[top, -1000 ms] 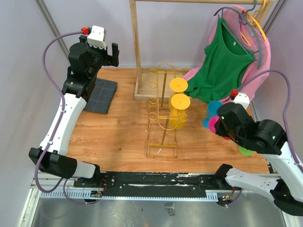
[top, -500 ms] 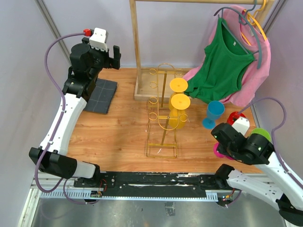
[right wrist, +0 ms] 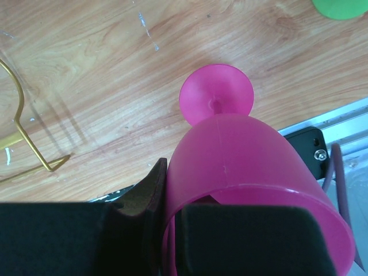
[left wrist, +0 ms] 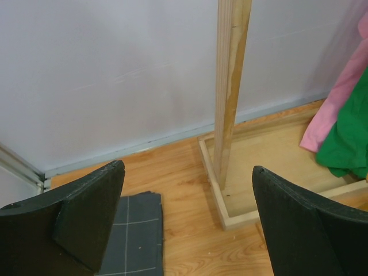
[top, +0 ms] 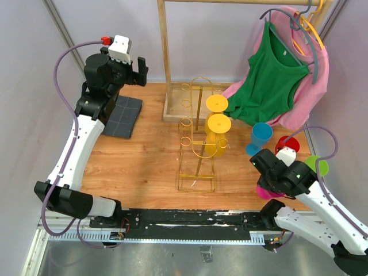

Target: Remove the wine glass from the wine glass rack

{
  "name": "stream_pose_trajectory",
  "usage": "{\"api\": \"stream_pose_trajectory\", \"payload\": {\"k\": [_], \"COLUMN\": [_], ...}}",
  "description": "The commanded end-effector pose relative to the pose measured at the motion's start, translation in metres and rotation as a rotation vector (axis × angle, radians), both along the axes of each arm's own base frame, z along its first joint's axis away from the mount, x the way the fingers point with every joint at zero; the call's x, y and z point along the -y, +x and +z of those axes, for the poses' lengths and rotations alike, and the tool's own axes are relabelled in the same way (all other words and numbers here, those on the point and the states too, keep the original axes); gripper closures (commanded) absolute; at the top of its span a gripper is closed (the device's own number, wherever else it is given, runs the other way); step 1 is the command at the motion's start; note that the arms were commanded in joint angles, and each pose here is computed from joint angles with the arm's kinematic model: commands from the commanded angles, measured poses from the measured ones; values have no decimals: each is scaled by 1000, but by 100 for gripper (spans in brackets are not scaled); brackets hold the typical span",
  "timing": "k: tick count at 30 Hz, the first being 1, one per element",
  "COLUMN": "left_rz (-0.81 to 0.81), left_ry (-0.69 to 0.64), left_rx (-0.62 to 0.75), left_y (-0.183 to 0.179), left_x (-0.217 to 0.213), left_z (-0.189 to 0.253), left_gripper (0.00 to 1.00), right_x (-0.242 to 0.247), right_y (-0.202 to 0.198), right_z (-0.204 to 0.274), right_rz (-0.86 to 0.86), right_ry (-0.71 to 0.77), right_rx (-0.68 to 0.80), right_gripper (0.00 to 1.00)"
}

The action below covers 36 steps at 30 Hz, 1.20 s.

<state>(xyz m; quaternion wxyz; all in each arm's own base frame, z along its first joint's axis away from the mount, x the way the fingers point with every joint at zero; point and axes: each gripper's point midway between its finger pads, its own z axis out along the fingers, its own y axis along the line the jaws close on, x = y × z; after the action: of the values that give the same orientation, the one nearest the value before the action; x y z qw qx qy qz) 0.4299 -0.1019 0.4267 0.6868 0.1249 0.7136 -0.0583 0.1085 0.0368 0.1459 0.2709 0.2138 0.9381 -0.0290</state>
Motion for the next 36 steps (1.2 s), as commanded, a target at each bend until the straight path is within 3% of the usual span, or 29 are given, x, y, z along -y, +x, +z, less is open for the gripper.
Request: {"api": "stream_pose_trajectory", "payload": {"k": [1, 9, 22, 36], "left_rz": [-11, -19, -36, -52], "left_ry": [-2, 5, 5, 9], "left_rx": [32, 26, 35, 35], "left_y": [-16, -26, -33, -39], "left_x": [-4, -5, -4, -2], "left_z": [13, 8, 6, 6], "left_gripper": [3, 3, 3, 4], "right_x": [-10, -6, 28, 37], "right_y": [17, 34, 39, 36], "right_z": [-2, -5, 4, -27], "right_rz": [11, 14, -3, -38], "right_ry": [45, 97, 3, 32], "right_rx": [5, -59, -148, -205], "right_gripper": [99, 100, 99, 99]}}
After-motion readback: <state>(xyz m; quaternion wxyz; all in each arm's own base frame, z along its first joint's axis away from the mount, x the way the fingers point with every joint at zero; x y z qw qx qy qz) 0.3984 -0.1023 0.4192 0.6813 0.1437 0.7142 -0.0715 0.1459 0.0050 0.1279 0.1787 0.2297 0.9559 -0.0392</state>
